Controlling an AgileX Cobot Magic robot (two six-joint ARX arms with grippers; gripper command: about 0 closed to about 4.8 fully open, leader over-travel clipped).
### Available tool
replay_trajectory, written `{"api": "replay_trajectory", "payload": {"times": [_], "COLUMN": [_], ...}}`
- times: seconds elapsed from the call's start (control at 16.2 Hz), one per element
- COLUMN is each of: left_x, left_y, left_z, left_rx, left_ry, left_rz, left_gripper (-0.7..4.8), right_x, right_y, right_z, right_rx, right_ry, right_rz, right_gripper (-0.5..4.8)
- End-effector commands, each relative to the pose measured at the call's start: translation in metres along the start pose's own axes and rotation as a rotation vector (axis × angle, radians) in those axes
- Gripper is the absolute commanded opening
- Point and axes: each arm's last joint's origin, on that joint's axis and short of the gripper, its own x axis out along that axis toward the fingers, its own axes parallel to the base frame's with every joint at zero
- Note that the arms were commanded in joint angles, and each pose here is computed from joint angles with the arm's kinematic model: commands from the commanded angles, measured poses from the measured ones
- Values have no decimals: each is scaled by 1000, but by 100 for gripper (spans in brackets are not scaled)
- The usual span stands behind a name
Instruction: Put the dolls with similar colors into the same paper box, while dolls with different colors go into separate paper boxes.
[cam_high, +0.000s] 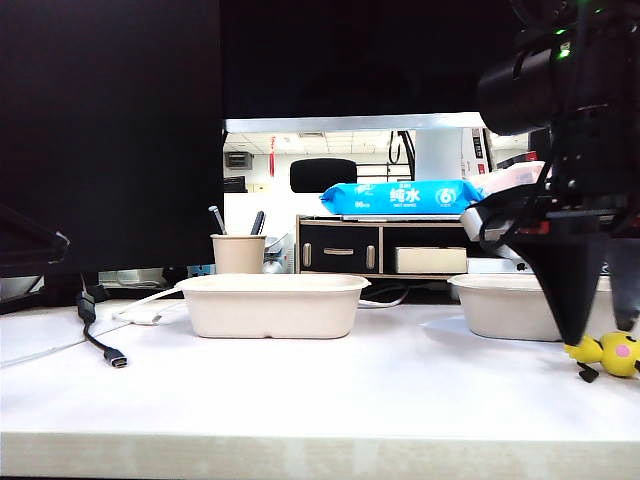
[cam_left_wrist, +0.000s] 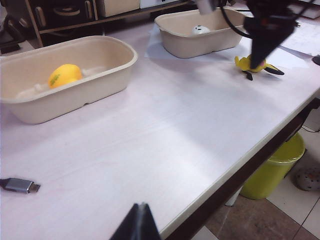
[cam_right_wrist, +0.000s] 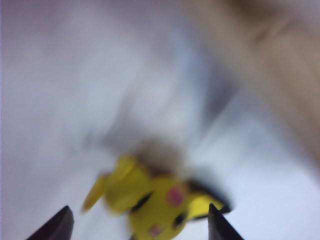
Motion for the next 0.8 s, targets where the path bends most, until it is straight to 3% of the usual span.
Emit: {"api": "replay_trajectory", "payload": {"times": [0.06,0.8], "left_x": [0,0], "left_y": [0,0], "left_z": [1,1], "left_rx": [3,2], "left_ry": [-11,-11], "left_rz": [-1,-1], "left_gripper": [-6,-6], "right_x": [-1,15], "right_y": [-1,-1], "right_z": [2,1], "right_rx": [-25,-104], "right_ry": [-21,85], "right_rz": [-13,7], "right_gripper": [346,335]}}
